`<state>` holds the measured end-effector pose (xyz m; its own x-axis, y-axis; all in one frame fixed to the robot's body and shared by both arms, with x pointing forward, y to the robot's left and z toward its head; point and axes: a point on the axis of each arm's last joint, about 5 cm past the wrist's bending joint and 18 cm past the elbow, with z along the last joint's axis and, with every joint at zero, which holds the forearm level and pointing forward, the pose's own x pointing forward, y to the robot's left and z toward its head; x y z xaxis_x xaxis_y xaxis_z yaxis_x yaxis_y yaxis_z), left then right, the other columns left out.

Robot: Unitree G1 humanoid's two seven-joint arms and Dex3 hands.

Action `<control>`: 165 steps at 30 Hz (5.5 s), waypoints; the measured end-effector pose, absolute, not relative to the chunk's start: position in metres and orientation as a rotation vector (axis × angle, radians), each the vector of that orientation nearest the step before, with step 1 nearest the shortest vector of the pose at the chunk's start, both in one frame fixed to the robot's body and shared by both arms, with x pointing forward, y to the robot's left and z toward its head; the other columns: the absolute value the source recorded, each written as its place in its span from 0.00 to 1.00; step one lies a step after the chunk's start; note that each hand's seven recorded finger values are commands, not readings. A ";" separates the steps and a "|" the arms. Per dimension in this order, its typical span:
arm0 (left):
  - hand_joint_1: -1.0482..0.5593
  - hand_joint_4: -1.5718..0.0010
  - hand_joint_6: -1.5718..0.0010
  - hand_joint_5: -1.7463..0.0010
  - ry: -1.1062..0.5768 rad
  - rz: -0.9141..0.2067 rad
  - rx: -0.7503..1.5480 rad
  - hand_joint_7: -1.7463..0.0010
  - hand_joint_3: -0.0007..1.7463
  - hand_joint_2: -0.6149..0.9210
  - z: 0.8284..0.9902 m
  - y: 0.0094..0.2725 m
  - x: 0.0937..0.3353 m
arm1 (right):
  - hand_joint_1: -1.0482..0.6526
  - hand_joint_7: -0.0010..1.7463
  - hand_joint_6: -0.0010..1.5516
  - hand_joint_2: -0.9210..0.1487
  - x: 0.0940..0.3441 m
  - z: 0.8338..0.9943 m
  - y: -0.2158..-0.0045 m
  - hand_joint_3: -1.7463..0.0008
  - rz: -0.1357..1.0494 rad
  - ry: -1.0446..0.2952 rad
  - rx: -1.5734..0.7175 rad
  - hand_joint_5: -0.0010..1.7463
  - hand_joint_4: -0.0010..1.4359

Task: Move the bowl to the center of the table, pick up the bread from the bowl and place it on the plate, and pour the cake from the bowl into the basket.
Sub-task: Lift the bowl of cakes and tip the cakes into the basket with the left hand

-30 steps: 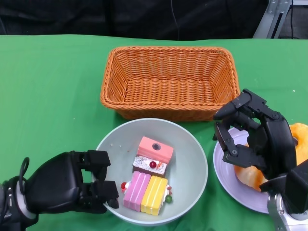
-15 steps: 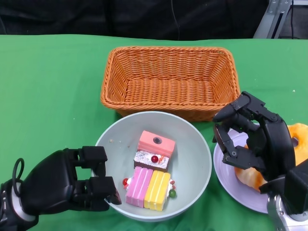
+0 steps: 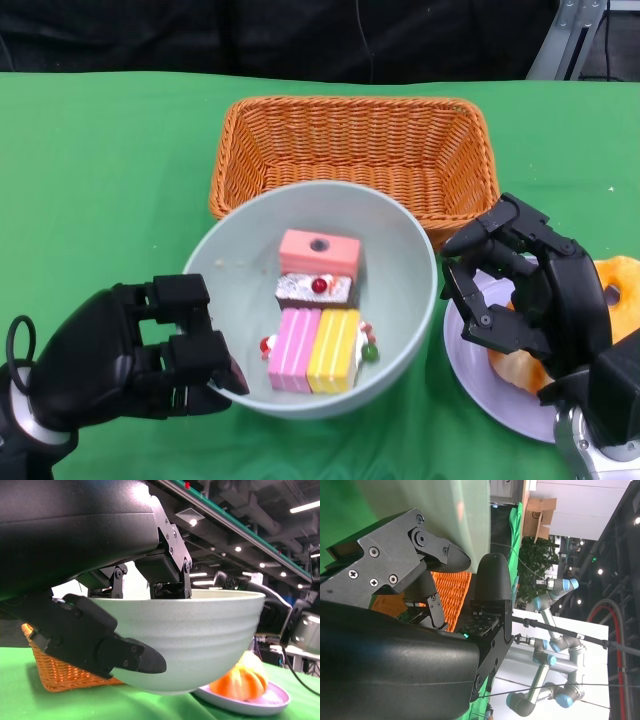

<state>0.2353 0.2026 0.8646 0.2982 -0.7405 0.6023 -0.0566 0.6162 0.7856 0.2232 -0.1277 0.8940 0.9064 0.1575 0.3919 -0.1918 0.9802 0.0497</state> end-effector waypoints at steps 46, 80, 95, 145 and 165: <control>0.60 0.56 0.47 0.00 -1.212 -0.436 0.844 0.32 0.64 0.73 0.900 0.194 0.266 | 0.54 0.81 0.38 0.34 0.211 0.880 -0.111 0.42 0.290 -0.378 0.060 0.97 0.47; 0.59 0.58 0.57 0.00 -1.180 -0.491 0.862 0.15 0.61 0.74 0.917 0.160 0.291 | 0.50 0.83 0.40 0.34 0.194 0.867 -0.089 0.46 0.459 -0.312 0.116 0.95 0.48; 0.56 0.58 0.59 0.00 -1.119 -0.517 0.883 0.12 0.51 0.85 0.924 0.128 0.303 | 0.48 0.83 0.41 0.41 0.189 0.859 -0.082 0.41 0.512 -0.284 0.136 1.00 0.50; 0.58 0.58 0.67 0.00 -1.008 -0.410 0.787 0.03 0.50 0.85 0.957 0.069 0.323 | 0.48 0.79 0.42 0.40 0.191 0.847 -0.079 0.43 0.547 -0.268 0.114 0.98 0.49; 0.58 0.58 0.57 0.02 -0.841 -0.470 0.666 0.19 0.51 0.84 0.964 0.045 0.322 | 0.47 0.80 0.41 0.42 0.191 0.847 -0.079 0.41 0.572 -0.266 0.111 0.98 0.49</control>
<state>0.3217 0.0453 0.9637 0.5868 -0.6194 0.5216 0.1206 0.7038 0.7001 0.1907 -0.0786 0.8468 0.8077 0.5194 0.2791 -0.5478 0.8361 0.0295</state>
